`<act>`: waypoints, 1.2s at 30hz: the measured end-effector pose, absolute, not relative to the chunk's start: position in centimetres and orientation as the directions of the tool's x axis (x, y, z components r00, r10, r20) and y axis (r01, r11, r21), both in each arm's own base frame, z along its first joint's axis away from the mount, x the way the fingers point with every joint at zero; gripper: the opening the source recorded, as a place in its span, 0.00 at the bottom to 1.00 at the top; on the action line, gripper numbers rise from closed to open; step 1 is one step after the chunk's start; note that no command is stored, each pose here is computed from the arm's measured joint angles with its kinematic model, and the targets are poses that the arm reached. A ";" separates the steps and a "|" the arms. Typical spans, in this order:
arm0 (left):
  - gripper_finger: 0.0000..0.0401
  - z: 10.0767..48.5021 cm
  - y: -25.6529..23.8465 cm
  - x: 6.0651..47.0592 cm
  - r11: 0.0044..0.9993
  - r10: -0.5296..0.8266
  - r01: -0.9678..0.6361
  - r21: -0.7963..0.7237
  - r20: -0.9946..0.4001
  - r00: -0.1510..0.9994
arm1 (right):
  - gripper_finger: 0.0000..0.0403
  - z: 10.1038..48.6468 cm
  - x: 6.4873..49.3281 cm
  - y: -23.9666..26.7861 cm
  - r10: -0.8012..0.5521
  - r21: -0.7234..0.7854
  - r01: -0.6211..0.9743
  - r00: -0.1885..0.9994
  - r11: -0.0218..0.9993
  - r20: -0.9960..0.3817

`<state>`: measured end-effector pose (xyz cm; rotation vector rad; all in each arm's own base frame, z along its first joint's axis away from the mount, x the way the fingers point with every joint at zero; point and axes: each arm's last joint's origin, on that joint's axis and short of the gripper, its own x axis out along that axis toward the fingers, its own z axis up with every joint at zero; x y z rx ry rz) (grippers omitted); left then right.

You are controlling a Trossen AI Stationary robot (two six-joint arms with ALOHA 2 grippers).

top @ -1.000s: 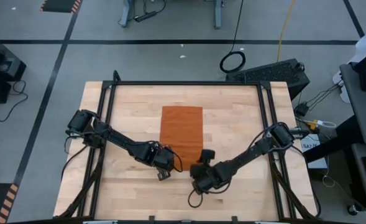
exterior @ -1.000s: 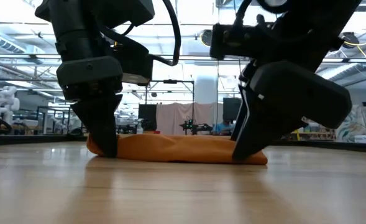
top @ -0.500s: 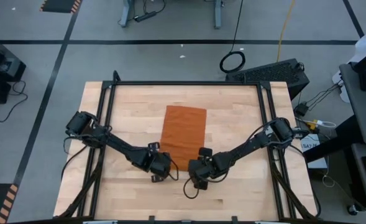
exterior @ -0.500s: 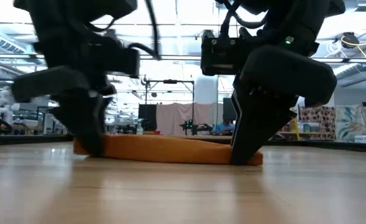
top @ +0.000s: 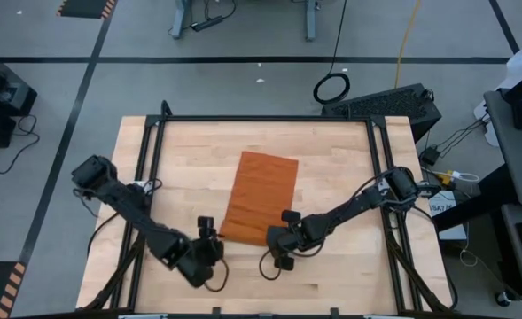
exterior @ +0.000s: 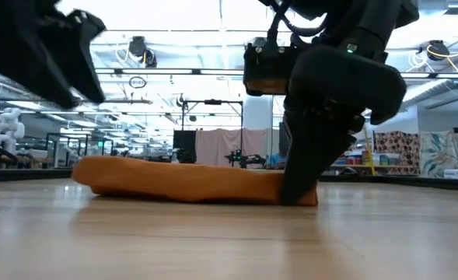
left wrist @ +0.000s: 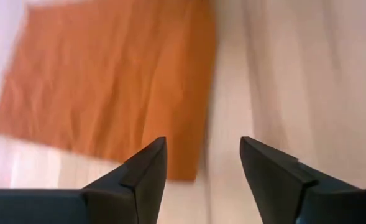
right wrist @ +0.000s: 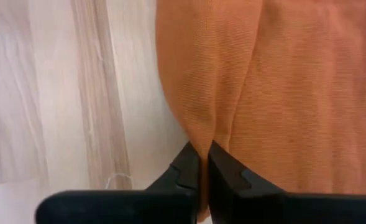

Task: Roll towel into tight, uniform cylinder
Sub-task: Roll the brown towel

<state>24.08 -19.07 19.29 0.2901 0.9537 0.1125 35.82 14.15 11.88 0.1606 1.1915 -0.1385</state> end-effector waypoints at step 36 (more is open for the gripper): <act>0.10 13.3 -14.5 28.0 0.883 0.172 0.367 0.292 -0.930 0.325 | 0.00 13.0 35.8 14.2 0.122 0.151 0.056 0.353 0.987 -0.928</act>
